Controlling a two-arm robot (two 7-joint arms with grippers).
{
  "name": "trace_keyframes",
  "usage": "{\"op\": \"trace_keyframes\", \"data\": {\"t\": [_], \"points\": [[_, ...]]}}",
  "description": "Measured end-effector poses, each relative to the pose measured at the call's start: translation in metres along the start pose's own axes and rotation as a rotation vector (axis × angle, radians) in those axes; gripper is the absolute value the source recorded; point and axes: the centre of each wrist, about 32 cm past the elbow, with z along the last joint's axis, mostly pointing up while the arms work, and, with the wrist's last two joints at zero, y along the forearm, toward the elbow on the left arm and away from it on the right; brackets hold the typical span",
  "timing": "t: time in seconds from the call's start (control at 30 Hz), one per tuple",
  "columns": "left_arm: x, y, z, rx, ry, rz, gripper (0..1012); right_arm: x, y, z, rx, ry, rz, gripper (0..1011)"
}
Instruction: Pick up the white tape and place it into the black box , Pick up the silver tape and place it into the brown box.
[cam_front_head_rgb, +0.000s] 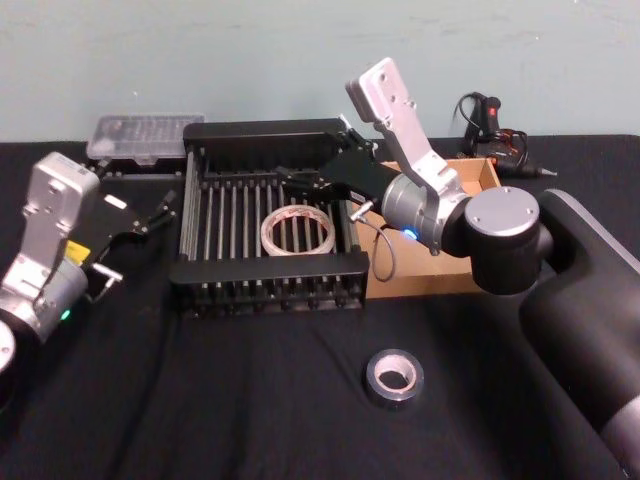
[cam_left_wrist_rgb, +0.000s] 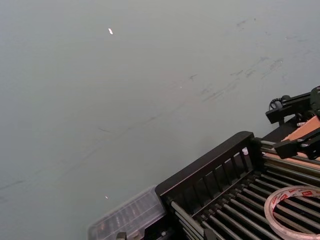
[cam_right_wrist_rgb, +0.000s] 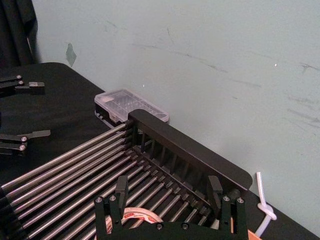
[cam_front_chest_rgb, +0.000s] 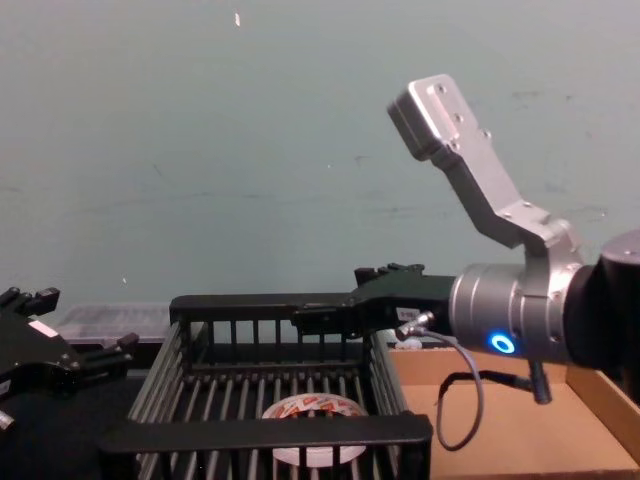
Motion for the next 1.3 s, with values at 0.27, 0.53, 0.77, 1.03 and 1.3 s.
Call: {"op": "trace_keyframes", "data": {"t": [0.27,0.53,0.77,1.03,1.3], "points": [[0.0000,0.000,0.000,0.000,0.000,0.000,1001,-0.0029,-0.015,0.001,0.014,0.003,0.012,1002],[0.0000,0.000,0.000,0.000,0.000,0.000,1001,-0.0048,-0.030,0.001,0.020,0.022,0.015,1003],[0.0000,0.000,0.000,0.000,0.000,0.000,1001,-0.0088,-0.049,0.001,0.034,0.039,0.019,1003],[0.0000,0.000,0.000,0.000,0.000,0.000,1001,-0.0135,-0.070,-0.004,0.054,0.025,0.018,1003],[0.0000,0.000,0.000,0.000,0.000,0.000,1001,-0.0179,-0.092,-0.010,0.087,0.039,0.017,1003]]}}
